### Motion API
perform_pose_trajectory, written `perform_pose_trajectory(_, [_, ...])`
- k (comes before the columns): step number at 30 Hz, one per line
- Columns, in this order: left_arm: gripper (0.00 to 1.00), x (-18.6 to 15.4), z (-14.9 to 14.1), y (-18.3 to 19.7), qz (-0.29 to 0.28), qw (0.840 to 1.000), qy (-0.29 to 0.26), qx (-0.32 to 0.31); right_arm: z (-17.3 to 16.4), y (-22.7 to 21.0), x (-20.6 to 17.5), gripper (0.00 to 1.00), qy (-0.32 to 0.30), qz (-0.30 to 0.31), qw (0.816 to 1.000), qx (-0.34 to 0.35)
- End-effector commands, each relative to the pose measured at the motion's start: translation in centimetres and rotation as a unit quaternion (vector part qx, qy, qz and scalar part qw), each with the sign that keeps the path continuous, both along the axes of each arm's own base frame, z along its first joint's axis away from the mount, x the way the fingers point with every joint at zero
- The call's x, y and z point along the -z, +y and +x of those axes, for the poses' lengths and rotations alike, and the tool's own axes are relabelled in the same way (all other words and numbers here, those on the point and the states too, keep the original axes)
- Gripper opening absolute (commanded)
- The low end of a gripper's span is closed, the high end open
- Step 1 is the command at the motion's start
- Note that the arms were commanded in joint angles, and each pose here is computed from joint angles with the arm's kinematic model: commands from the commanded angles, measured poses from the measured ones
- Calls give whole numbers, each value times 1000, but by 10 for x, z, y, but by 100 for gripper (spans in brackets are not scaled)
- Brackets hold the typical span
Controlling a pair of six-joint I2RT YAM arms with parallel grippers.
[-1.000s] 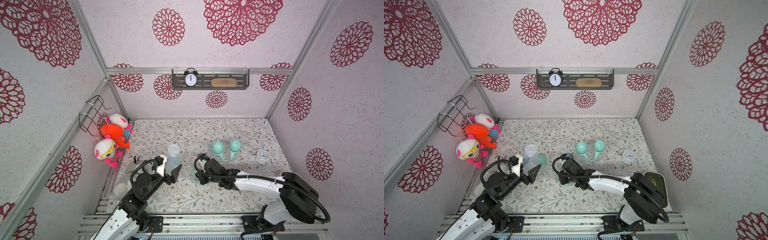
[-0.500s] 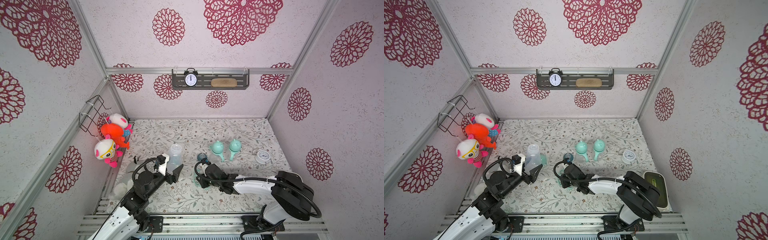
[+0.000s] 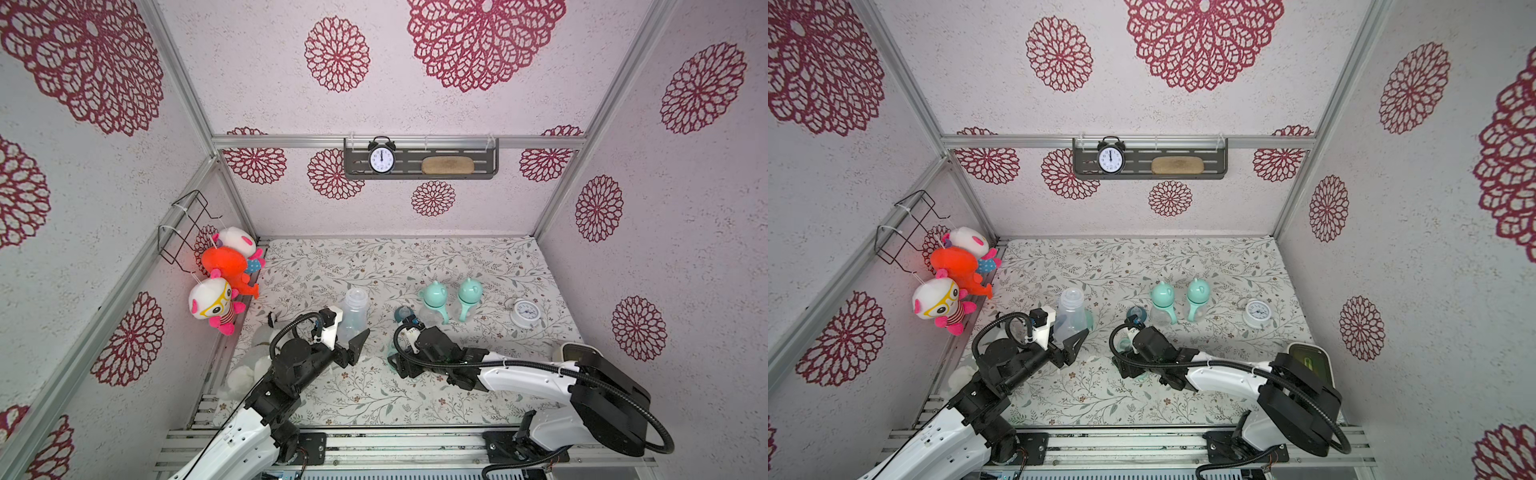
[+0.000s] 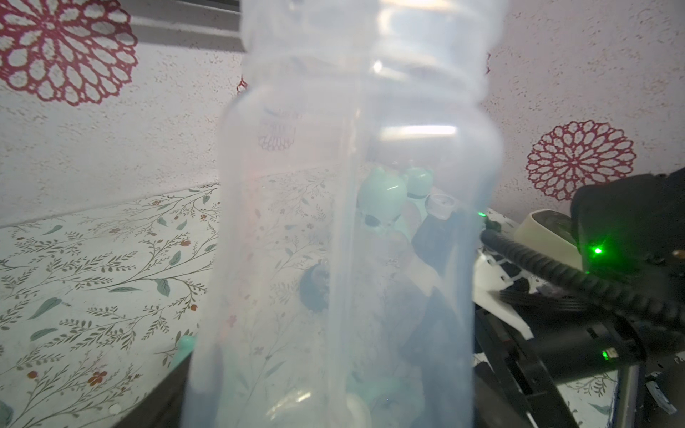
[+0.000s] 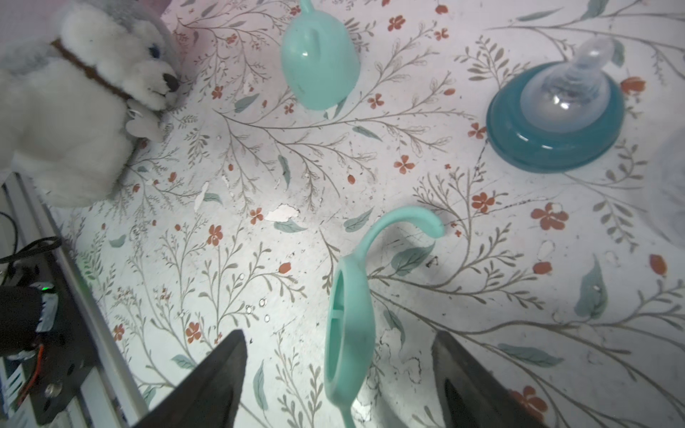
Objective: Assemble the baby bottles
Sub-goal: Place the handle at the center of the board, then pick up the handle at the center of the board.
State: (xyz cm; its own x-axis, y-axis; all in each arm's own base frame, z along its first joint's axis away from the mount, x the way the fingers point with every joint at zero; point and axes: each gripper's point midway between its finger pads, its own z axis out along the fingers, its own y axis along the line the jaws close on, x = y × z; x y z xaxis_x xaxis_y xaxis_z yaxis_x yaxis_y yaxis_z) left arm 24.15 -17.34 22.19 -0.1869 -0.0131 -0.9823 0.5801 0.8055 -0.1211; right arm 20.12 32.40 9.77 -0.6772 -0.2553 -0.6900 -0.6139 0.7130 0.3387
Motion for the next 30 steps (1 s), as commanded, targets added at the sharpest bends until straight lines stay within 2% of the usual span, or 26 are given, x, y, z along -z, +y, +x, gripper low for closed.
perform_pose_trajectory(1, [0,-28,2,-1,-17,999,-35,4,-19,-9,1,80,-14,-22,998,-60])
perform_pose_trajectory(8, [0,-28,2,-4,-15,999,-34,8,-33,-27,16,75,-21,-60,993,-99])
perform_pose_trajectory(25, [0,-27,4,-7,-14,999,-29,13,-41,-21,72,60,5,-72,990,-119])
perform_pose_trajectory(30, [0,-27,4,-7,-16,999,-29,14,-43,-17,75,46,10,-69,990,-123])
